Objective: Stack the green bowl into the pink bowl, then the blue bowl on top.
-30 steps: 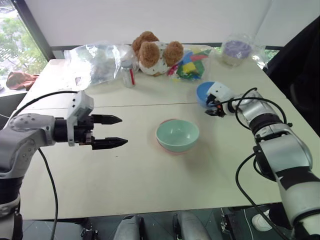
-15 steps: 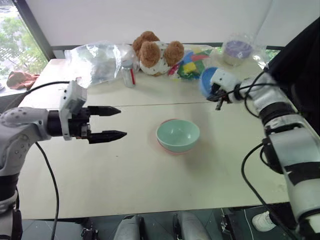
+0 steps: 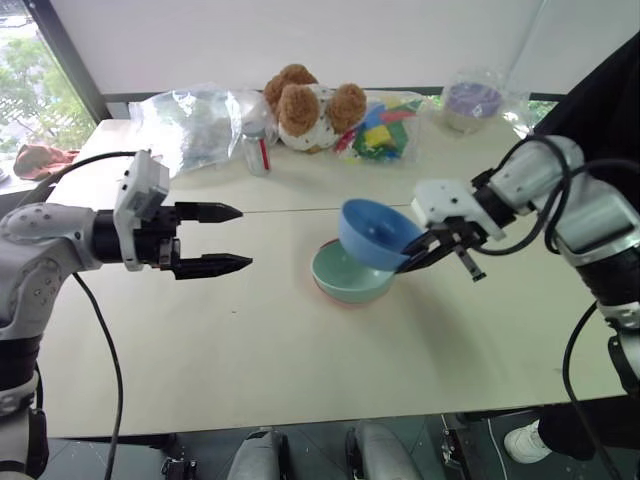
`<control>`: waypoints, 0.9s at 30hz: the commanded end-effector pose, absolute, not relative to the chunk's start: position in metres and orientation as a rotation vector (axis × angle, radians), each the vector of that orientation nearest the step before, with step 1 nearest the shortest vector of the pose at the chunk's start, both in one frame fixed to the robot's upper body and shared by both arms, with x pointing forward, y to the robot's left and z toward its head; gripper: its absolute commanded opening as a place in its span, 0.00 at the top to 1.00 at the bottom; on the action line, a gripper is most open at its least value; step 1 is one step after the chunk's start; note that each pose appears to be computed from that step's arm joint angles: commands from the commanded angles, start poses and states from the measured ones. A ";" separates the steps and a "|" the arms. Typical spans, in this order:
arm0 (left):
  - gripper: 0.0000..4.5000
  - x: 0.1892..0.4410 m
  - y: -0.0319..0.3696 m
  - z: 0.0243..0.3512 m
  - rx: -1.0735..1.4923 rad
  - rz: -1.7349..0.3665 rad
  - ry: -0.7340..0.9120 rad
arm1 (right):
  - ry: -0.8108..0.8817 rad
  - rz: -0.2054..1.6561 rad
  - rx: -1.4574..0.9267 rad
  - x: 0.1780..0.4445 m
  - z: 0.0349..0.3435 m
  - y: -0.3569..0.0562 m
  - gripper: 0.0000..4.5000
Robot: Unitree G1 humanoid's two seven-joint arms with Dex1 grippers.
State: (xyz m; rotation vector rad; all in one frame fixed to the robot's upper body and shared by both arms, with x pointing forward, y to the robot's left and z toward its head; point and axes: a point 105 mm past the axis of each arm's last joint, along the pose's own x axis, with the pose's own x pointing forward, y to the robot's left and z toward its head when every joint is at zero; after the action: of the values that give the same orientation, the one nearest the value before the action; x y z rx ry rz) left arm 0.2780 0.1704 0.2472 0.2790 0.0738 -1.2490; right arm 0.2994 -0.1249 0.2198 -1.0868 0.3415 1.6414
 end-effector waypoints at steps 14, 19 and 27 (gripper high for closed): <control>0.00 0.272 0.180 0.249 0.304 -1.202 0.050 | 0.247 1.712 -1.206 0.297 0.223 -0.112 0.32; 0.00 0.272 0.181 0.247 0.295 -1.201 0.058 | 0.160 1.648 -1.160 0.293 0.258 -0.111 0.22; 0.00 0.268 0.180 0.245 0.269 -1.216 0.072 | 0.115 1.385 -0.850 0.284 0.301 -0.142 0.22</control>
State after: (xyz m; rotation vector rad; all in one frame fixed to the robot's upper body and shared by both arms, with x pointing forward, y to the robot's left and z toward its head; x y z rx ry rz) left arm 0.2734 0.1796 0.2348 0.2466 0.1050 -1.2095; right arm 0.2911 -0.1386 0.2895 -0.8998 0.1476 1.4275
